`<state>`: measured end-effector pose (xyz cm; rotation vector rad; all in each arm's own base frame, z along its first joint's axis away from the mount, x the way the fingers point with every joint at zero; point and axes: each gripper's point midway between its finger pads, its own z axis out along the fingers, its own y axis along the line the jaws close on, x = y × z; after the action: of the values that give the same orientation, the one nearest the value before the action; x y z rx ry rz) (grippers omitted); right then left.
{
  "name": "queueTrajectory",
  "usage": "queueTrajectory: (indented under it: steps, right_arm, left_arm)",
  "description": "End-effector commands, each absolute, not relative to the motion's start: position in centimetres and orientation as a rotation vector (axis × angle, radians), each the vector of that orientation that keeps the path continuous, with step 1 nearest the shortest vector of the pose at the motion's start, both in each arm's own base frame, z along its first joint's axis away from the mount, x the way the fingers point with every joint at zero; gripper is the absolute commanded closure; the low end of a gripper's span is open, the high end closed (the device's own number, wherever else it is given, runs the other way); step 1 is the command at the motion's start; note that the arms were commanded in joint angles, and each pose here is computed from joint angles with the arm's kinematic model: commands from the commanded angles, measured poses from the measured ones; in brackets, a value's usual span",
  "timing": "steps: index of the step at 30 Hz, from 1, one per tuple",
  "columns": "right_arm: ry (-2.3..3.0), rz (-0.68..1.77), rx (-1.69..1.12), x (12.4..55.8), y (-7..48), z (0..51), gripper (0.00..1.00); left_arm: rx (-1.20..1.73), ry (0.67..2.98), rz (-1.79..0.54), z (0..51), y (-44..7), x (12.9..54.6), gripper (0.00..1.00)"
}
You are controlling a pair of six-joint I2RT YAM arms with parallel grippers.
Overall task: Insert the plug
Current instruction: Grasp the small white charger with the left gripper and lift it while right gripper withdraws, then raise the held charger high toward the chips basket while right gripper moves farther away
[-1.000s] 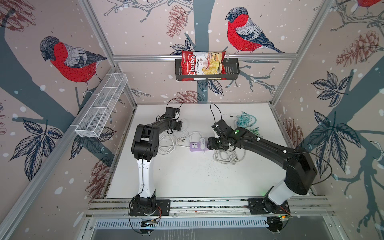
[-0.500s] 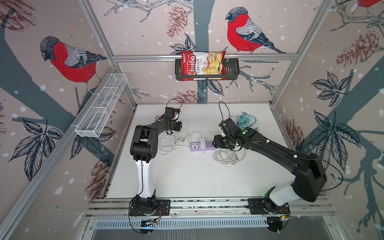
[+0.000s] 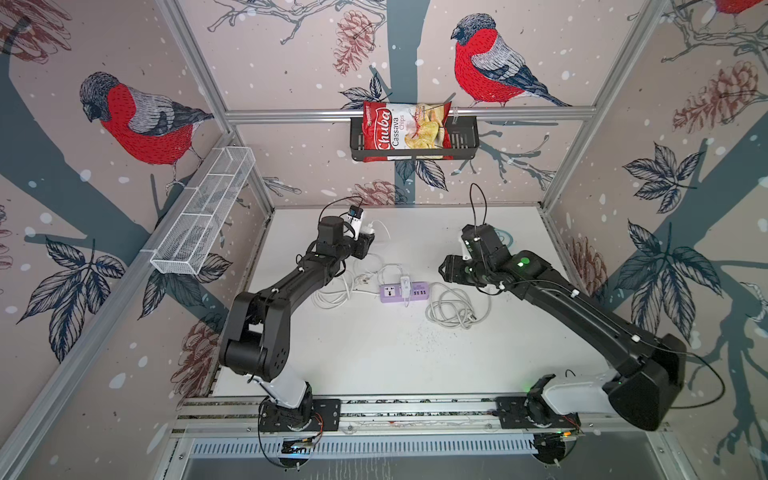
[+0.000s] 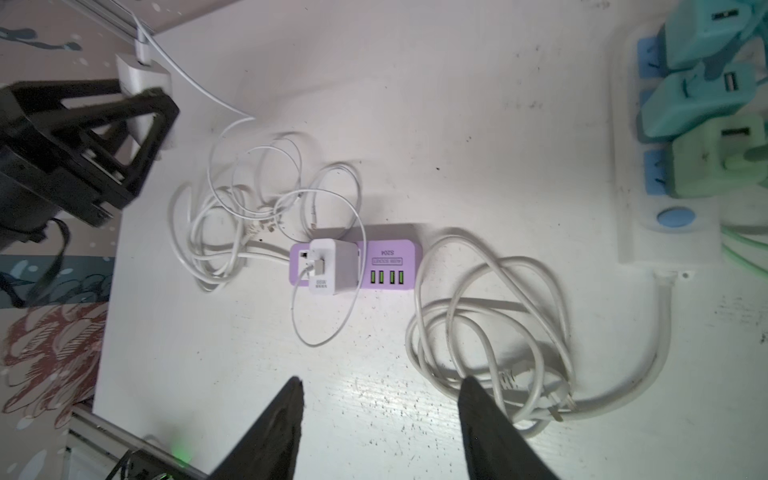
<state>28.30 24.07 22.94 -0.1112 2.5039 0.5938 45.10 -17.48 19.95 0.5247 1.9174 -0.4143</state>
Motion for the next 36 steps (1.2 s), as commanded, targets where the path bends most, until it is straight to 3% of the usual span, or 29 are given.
queueTrajectory:
  steps: [1, 15, 28, 36]
  right_arm:
    - [2.458, 0.634, -0.153, 28.1, 24.4, 24.8, 0.40]
    - [2.257, 0.708, -0.129, 26.0, 21.9, 30.5, 0.40]
    - [2.156, 0.772, -0.189, 24.7, 21.2, 34.5, 0.40]
    - [2.110, 0.796, -0.163, 23.2, 19.6, 35.3, 0.40]
  left_arm:
    - [0.557, 1.708, -0.434, 24.8, -19.1, 44.1, 0.69]
    - [0.700, 1.384, -0.535, 34.1, -24.9, 36.6, 0.69]
    - [0.780, 1.286, -0.612, 32.3, -31.7, 30.6, 0.68]
    - [0.799, 1.183, -0.465, 38.0, -33.9, 33.0, 0.69]
